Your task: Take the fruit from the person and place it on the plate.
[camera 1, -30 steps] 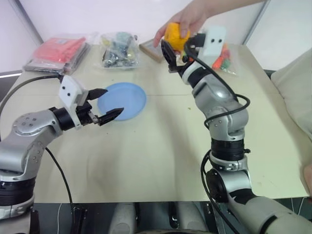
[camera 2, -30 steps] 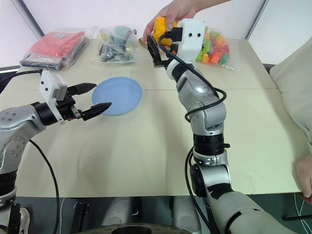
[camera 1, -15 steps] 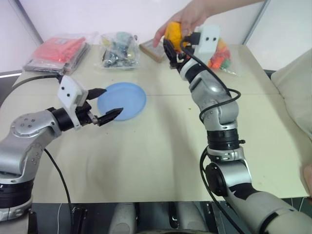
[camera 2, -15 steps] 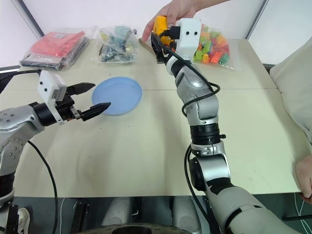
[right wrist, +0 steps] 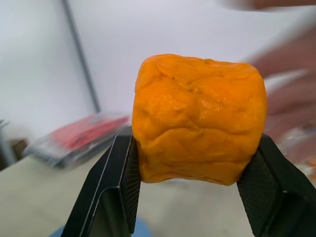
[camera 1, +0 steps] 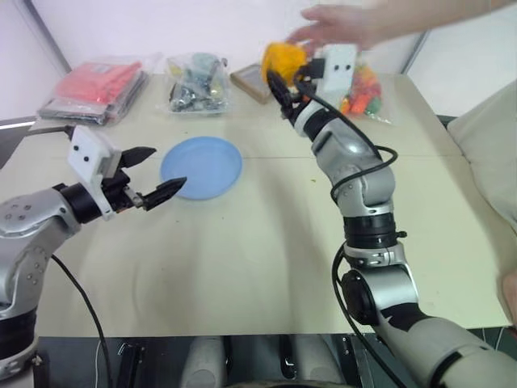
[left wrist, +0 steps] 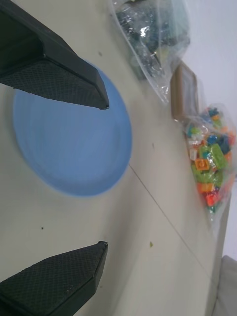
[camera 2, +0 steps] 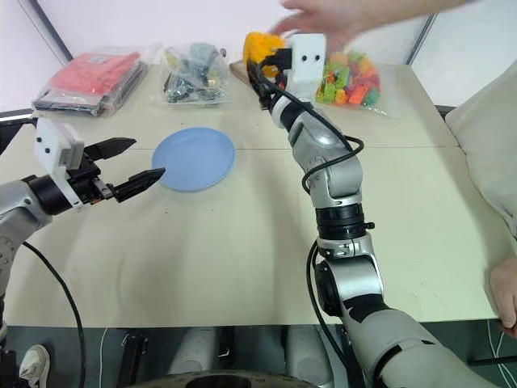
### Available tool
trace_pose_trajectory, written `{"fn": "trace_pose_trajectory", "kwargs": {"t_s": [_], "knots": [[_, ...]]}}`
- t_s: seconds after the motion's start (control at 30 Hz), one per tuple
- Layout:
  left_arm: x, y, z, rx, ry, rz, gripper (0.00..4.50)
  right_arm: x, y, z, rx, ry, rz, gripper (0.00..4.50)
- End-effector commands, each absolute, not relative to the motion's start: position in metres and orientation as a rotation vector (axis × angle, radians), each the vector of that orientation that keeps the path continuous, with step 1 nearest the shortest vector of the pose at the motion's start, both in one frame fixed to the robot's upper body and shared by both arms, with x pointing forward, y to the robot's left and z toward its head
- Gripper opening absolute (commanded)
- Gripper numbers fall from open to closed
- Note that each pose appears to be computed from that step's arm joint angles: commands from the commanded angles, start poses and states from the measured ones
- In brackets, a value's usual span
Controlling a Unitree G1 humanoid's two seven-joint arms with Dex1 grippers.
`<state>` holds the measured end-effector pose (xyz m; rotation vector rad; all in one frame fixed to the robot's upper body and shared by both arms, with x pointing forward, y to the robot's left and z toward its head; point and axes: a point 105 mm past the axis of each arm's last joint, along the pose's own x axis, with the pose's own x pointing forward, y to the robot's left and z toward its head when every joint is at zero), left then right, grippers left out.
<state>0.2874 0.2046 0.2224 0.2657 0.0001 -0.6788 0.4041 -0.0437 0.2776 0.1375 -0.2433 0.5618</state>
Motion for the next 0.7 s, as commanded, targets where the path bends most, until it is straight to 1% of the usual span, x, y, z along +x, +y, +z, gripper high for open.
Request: {"fn": "trace_pose_trajectory", "kwargs": {"t_s": [0.03, 0.1, 0.17, 0.3, 0.47, 0.57, 0.7], "knots": [[0.280, 0.214, 0.238, 0.292, -0.053, -0.599, 4.50, 0.391, -0.023, 0.266, 0.111, -0.163, 0.707, 2.05], [0.276, 0.225, 0.229, 0.289, -0.023, -0.539, 4.50, 0.386, -0.007, 0.242, 0.086, -0.053, 0.761, 2.05], [0.272, 0.229, 0.222, 0.272, -0.003, -0.511, 4.50, 0.379, 0.009, 0.231, 0.070, -0.024, 0.813, 2.05], [0.264, 0.239, 0.217, 0.284, 0.026, -0.450, 4.50, 0.370, 0.036, 0.219, 0.063, -0.002, 0.883, 2.05], [0.258, 0.244, 0.214, 0.300, 0.043, -0.427, 4.50, 0.369, 0.063, 0.201, 0.052, 0.025, 0.928, 2.05], [0.256, 0.242, 0.215, 0.305, 0.038, -0.420, 4.50, 0.372, 0.079, 0.179, 0.043, 0.059, 0.944, 2.05], [0.253, 0.240, 0.217, 0.313, 0.035, -0.413, 4.50, 0.390, 0.084, 0.161, 0.004, 0.064, 0.883, 2.05]]}}
